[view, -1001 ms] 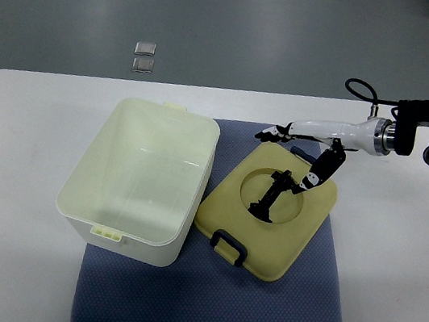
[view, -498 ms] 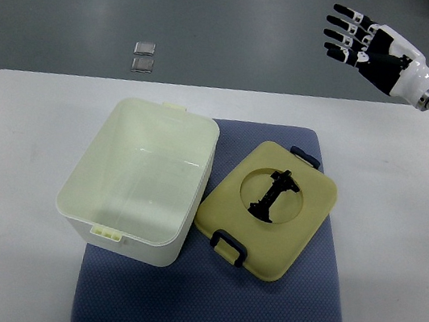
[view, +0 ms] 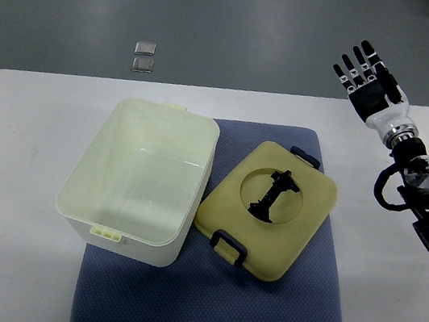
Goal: Open white storage box with right hand
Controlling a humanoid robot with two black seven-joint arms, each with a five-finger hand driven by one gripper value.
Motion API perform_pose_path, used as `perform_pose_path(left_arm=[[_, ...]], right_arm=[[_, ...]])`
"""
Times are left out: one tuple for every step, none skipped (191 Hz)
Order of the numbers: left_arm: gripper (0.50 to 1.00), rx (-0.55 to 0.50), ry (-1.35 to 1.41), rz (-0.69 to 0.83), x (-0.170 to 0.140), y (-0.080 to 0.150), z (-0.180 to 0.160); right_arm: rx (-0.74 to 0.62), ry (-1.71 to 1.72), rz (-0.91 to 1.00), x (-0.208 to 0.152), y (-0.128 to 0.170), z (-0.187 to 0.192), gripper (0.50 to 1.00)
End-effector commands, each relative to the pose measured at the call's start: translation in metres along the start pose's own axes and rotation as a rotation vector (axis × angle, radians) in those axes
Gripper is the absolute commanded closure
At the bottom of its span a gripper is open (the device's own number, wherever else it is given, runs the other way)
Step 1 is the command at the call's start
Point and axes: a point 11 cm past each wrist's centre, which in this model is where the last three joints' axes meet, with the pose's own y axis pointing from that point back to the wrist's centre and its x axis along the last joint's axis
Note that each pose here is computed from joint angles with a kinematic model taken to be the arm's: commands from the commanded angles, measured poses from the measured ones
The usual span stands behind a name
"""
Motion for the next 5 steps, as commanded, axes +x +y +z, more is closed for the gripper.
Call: perform_pose_path(left_arm=[[0.5,0.001,0.0,-0.002,-0.0004,-0.0001,-0.0007],[0.5,0.0,0.0,-0.002,-0.0008,0.0,0.0002],[0.5,0.0,0.0,-0.002,-0.0008,0.0,0.0002],[0.5,0.0,0.0,-0.004,-0.0009,0.0,0.0002],[0.5,0.0,0.0,-0.004,-0.0009,0.0,0.0002]], right_arm=[[0.002,-0.005,0.003,0.0017,0.0012,0.0028,0.564],[0.003,-0.003,0.002,0.0016,0.0012,0.0027,0.564],[0.003,-0.003,0.002,0.0016,0.0012,0.0027,0.564],[0.003,-0.005,0.004,0.0024,0.0016,0.0029,0.564],[0.003,-0.005,0.004,0.0024,0.0016,0.0029,0.564]])
